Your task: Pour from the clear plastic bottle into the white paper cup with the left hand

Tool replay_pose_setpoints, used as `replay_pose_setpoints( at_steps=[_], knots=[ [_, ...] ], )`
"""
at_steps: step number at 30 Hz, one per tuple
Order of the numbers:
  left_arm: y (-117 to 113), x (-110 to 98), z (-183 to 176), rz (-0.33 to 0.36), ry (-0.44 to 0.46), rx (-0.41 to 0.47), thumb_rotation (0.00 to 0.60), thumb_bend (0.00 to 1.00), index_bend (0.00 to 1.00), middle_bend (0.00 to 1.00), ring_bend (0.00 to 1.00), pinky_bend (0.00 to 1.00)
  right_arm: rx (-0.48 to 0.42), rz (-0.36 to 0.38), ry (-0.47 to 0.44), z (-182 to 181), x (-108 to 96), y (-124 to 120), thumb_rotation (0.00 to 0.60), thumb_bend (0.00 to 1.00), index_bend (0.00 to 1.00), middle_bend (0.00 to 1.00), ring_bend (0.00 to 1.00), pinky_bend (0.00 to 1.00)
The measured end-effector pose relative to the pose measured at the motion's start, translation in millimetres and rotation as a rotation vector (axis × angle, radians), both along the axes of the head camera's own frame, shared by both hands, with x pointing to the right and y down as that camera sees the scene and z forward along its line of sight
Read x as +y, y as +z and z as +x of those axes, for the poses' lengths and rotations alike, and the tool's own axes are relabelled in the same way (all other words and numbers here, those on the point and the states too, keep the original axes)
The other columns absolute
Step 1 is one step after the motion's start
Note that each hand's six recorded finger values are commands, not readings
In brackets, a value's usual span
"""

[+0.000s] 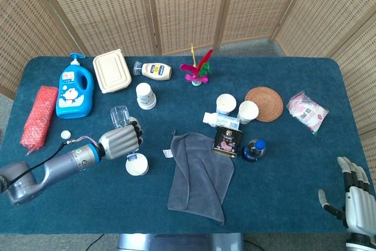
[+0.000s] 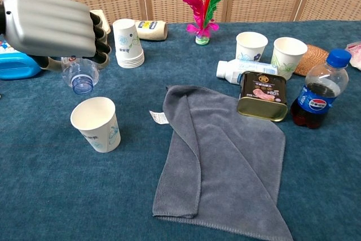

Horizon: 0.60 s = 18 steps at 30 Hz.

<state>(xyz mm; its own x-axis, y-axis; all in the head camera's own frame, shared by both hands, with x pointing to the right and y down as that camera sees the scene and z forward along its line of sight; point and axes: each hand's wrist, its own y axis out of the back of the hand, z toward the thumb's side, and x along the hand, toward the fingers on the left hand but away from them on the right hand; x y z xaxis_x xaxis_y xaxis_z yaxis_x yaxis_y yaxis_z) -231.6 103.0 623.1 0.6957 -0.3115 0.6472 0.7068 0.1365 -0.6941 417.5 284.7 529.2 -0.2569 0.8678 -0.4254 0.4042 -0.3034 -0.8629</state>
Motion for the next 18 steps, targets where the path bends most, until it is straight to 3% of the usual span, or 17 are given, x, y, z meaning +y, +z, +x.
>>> replay_pose_setpoints(
  at_steps=[18],
  knots=[
    [-0.5,-3.1,1.3,0.038,0.055,-0.037,0.6,0.47,0.47,0.41,0.34,0.33,-0.005,-0.006,0.001,-1.2,0.3,3.4,0.6,0.39,0.0,0.03,0.0,0.0]
  ],
)
